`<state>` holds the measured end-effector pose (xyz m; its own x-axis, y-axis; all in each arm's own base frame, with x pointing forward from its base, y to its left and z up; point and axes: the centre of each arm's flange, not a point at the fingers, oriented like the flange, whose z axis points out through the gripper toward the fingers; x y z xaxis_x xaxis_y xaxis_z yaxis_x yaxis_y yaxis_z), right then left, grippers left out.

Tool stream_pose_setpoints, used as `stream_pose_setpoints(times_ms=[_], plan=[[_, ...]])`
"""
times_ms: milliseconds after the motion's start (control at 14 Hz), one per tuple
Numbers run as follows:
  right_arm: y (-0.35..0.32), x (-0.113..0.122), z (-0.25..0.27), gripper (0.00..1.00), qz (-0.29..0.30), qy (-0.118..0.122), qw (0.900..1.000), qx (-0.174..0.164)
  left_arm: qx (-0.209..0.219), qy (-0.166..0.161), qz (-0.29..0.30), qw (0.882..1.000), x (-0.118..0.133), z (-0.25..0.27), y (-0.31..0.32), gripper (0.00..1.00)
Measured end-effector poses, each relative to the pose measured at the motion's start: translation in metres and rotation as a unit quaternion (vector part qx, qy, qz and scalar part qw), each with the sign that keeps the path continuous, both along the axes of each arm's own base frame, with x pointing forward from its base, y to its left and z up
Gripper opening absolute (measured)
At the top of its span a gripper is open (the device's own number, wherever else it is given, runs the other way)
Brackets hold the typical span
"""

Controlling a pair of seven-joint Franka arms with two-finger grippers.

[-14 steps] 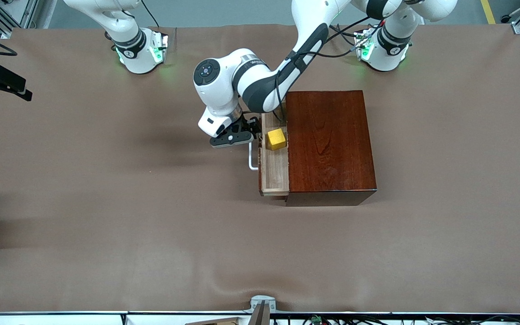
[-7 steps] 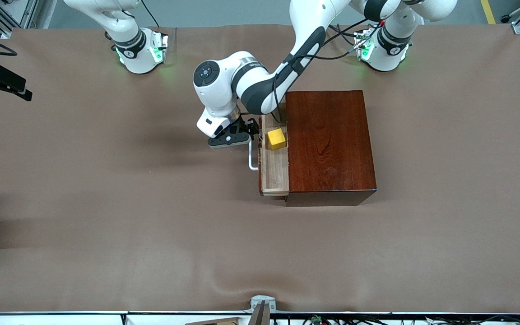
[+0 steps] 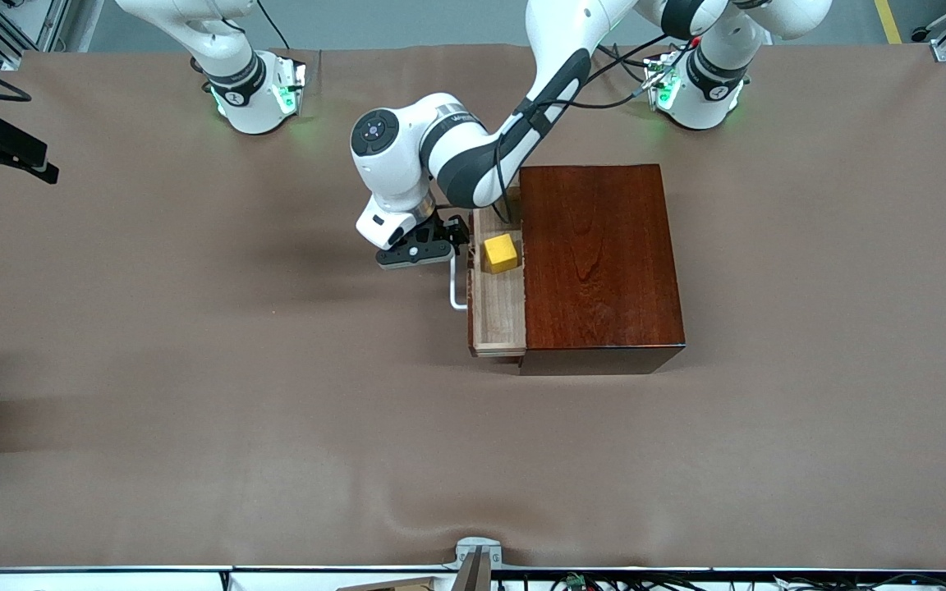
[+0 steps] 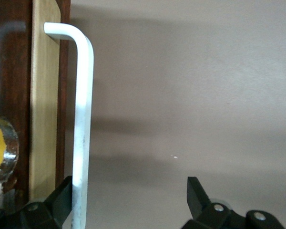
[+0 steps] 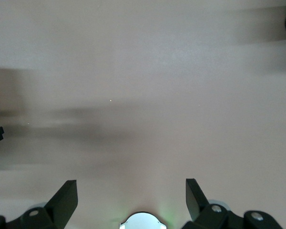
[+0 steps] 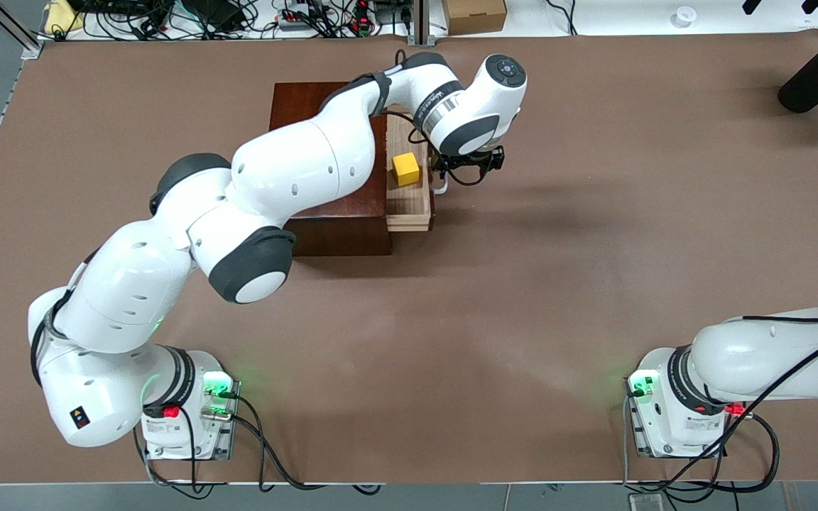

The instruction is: Open drawer, take yellow block, close drawer

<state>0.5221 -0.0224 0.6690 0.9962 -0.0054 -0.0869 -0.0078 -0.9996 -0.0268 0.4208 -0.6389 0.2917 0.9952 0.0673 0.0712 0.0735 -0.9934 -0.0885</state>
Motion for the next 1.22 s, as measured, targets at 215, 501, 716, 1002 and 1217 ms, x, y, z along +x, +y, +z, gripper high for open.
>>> stream_pose_setpoints(times_ms=[215, 501, 716, 1002, 1217], plan=[[0.000, 0.000, 0.000, 1.00, 0.000, 0.000, 1.000, 0.000, -0.010, -0.005, -0.002, 1.000, -0.003, 0.002, -0.005, 1.00], [0.000, 0.000, 0.000, 1.00, 0.000, 0.000, 1.000, 0.000, -0.017, -0.007, -0.002, 1.000, -0.003, 0.006, -0.008, 1.00], [-0.001, 0.000, 0.000, 1.00, -0.001, 0.000, 1.000, 0.000, -0.024, -0.010, -0.004, 1.000, -0.005, 0.009, -0.011, 1.00], [-0.001, 0.000, 0.000, 1.00, -0.001, 0.000, 1.000, 0.000, -0.027, -0.011, -0.006, 1.000, -0.007, 0.008, -0.013, 1.00], [-0.001, 0.000, 0.000, 1.00, -0.001, 0.000, 1.000, 0.000, -0.027, -0.011, -0.005, 1.000, -0.007, 0.007, -0.013, 1.00]])
